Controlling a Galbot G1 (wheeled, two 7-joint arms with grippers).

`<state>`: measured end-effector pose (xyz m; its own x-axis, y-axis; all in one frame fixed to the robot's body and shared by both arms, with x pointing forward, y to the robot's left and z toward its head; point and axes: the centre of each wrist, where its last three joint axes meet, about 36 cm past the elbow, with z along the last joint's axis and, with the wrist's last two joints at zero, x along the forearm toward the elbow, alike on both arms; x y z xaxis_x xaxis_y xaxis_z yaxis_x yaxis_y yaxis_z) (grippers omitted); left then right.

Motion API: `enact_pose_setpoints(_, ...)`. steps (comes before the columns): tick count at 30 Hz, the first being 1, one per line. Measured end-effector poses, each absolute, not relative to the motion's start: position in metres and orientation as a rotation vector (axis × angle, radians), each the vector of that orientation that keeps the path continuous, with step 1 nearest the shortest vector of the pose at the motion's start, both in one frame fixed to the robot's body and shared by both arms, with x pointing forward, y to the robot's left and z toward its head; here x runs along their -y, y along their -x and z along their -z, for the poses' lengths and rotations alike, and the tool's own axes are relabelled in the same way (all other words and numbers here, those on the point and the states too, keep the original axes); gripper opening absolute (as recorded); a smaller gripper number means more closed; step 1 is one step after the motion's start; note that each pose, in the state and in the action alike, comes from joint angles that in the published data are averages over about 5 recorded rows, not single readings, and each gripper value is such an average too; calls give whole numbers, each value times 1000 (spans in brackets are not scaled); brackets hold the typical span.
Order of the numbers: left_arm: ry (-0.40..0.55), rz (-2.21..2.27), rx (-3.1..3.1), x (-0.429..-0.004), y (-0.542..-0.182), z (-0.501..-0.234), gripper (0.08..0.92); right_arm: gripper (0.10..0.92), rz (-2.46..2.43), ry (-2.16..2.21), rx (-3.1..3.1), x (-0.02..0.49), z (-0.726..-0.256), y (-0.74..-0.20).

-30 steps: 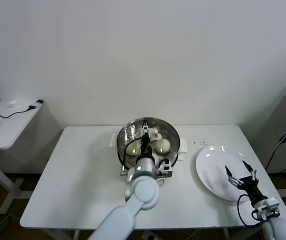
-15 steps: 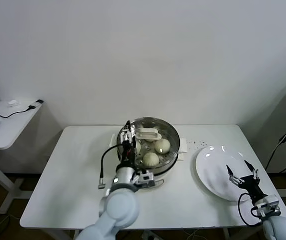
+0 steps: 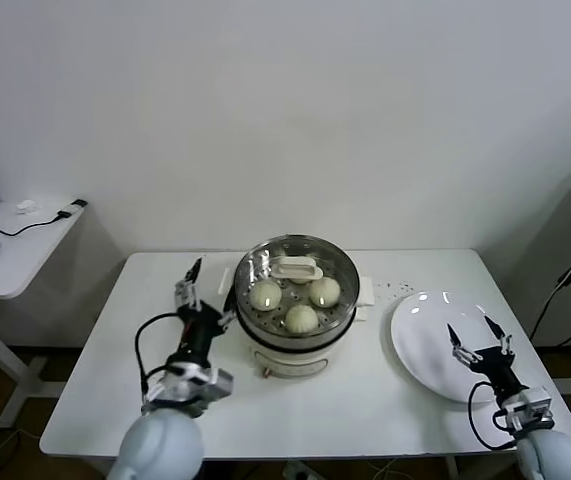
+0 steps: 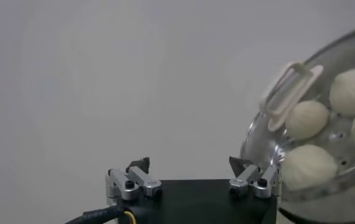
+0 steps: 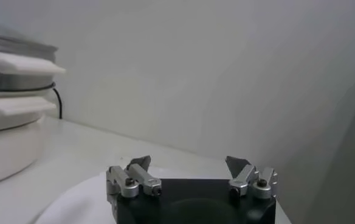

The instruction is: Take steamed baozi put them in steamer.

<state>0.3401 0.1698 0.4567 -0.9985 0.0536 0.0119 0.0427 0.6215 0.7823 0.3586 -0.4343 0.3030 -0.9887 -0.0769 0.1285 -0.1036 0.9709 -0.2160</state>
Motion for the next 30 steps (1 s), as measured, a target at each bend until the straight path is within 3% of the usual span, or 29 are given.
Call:
enact_pose_setpoints(17, 126, -435, -3147, -249, -302, -399, 823, 823, -295, -142, 3019, 409, -317, -349)
enact_pose_setpoints(30, 138, -304, -3165, -267, -283, -375, 823, 823, -245, -129, 3031, 406, -323, -345)
